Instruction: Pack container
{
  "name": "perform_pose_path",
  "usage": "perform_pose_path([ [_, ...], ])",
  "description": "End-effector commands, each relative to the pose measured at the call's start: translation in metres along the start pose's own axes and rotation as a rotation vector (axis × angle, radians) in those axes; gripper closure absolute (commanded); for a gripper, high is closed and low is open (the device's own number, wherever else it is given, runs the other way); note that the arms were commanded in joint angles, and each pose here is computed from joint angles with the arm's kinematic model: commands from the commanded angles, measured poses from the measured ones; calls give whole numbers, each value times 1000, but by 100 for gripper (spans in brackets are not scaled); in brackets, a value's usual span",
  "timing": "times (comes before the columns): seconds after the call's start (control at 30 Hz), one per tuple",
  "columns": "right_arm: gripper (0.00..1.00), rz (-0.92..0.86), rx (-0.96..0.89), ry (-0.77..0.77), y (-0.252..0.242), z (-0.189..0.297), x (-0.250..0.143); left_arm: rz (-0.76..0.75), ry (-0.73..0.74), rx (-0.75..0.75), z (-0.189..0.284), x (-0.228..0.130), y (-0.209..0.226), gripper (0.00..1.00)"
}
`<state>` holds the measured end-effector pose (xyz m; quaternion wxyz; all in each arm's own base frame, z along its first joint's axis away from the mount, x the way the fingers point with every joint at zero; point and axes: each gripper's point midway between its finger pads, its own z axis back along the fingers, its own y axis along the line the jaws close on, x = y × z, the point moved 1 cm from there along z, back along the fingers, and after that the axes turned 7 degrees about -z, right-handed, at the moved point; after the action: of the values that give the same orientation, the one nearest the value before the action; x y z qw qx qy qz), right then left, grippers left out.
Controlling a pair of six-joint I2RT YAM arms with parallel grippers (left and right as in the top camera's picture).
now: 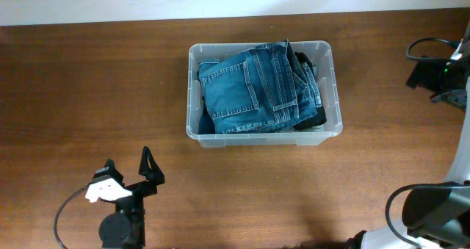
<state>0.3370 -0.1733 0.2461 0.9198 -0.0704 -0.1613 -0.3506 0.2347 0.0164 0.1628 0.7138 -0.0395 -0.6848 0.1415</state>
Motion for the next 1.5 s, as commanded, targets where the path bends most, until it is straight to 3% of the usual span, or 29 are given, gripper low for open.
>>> perform_pose_path([
  [0.0,2,-25,13,-91,-7,35,0,-15,-2,5,0,0,1,1],
  [0.27,1,-50,101,-366,-23,140,-24,-15,-2,5,0,0,1,1],
  [0.5,2,-1,263,-648,-30,242,-87,-15,-2,5,0,0,1,1],
  [0.67,2,42,370,-768,-38,281,-124,-15,-2,5,0,0,1,1],
  [1.03,2,109,600,-967,-74,334,-198,-15,-2,5,0,0,1,1],
  [1.47,2,98,649,-1037,-115,334,-251,-15,-2,5,0,0,1,1],
])
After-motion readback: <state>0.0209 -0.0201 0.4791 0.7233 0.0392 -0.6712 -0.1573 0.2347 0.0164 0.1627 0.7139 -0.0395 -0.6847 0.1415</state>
